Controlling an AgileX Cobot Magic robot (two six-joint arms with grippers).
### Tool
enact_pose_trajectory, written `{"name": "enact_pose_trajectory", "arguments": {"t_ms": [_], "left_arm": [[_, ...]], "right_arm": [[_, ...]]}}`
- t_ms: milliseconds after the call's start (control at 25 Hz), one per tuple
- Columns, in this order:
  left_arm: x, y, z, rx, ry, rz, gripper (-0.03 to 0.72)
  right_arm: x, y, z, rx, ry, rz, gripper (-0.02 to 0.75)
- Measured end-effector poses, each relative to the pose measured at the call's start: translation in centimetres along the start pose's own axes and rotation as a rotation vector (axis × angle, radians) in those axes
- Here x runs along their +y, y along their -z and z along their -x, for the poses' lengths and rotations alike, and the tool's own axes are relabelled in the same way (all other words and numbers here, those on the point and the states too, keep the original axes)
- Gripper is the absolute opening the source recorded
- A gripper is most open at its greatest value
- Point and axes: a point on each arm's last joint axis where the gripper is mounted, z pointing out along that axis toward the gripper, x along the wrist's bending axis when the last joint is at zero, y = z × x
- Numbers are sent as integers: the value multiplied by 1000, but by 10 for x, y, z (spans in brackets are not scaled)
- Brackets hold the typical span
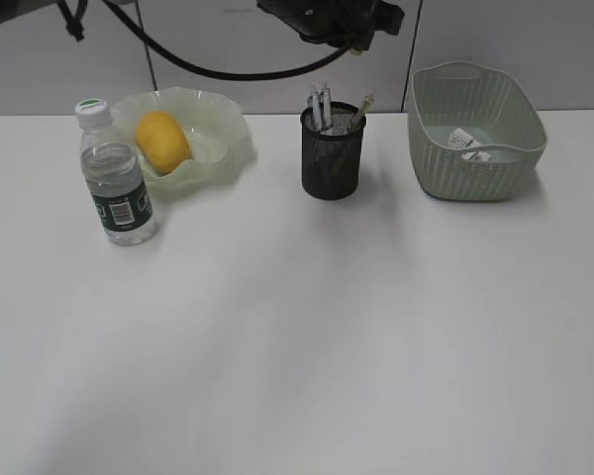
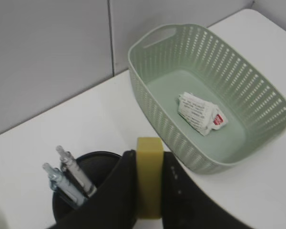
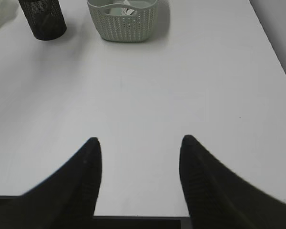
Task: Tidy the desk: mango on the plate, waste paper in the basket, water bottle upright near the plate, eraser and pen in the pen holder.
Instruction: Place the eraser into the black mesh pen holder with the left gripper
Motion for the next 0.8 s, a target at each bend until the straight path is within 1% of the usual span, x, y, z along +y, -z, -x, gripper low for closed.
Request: {"name": "enact_pose_trajectory", "arguments": {"t_ms": [200,360,480,800], "left_arm": [[-6,-17,-20,32,32,33,108],[-17,-35,-30,45,44,39,108],[-22,-41,-33,49,47,40,108],[-30,-51,-34,49,50,23,108]], "right_arm": [[0,0,0,0,0,0,414],[0,0,0,0,0,0,406],[0,0,0,0,0,0,406],[0,0,0,0,0,0,405]]}}
